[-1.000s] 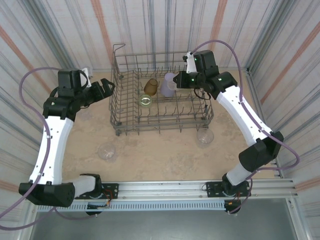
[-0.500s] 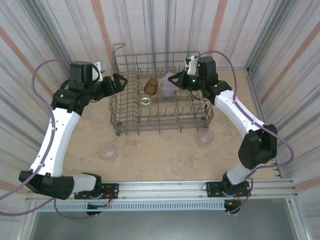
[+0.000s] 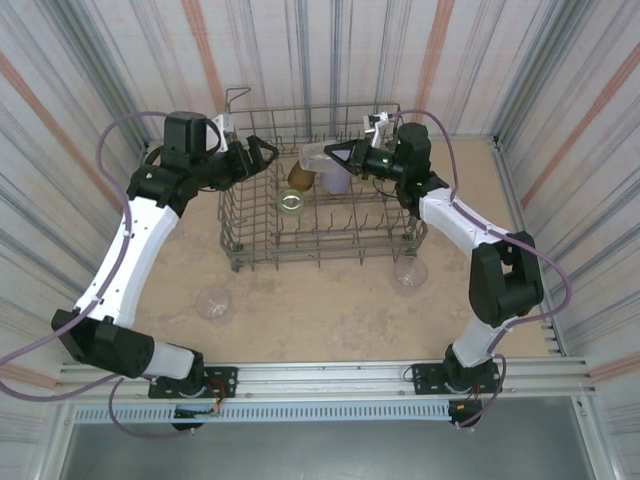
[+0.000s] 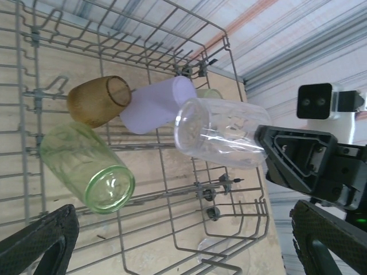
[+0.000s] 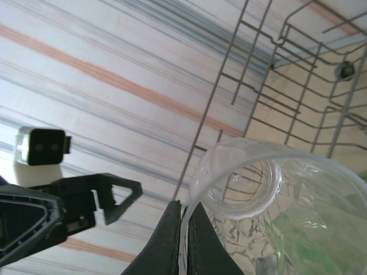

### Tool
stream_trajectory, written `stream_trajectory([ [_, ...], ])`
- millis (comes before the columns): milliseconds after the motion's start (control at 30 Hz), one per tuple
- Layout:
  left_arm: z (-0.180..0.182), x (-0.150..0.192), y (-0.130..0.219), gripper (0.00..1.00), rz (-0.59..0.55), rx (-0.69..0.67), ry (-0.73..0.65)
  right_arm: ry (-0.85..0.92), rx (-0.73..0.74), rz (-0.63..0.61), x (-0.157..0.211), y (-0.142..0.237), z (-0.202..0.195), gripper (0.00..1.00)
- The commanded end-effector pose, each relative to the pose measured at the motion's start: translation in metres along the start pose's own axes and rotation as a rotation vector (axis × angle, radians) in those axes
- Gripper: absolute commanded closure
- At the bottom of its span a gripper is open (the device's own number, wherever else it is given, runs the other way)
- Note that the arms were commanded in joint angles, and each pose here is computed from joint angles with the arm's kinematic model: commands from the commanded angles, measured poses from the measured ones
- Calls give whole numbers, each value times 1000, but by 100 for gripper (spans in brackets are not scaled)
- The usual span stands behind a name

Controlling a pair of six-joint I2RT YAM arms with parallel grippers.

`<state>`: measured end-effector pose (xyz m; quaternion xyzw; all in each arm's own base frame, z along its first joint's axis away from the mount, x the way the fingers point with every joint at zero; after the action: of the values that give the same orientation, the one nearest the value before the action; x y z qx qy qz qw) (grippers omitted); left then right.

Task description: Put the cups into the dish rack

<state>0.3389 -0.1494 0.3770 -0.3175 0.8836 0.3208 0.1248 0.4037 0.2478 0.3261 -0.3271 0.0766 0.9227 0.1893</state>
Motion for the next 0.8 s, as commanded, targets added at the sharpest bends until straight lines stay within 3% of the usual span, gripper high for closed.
stream_trajectory([
  [0, -18, -5, -4, 1, 19, 93, 11, -2, -148, -33, -8, 0, 19, 100],
  [767, -24, -8, -50, 1, 44, 254, 175, 42, -398, -83, 3, -10, 40, 100],
])
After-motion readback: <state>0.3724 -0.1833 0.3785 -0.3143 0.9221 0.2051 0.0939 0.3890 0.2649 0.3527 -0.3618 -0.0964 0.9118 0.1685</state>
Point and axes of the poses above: each hand's point on the last joint's axis, 136 mm out from that joint toward the fingers, its own y axis back along the fingers, its own z axis along the line the jaws close on, x = y × z, the point moved 5 cm from there along y, back along the fingers, and after that the axes turned 12 degrees about y, right-handed, at the moved point
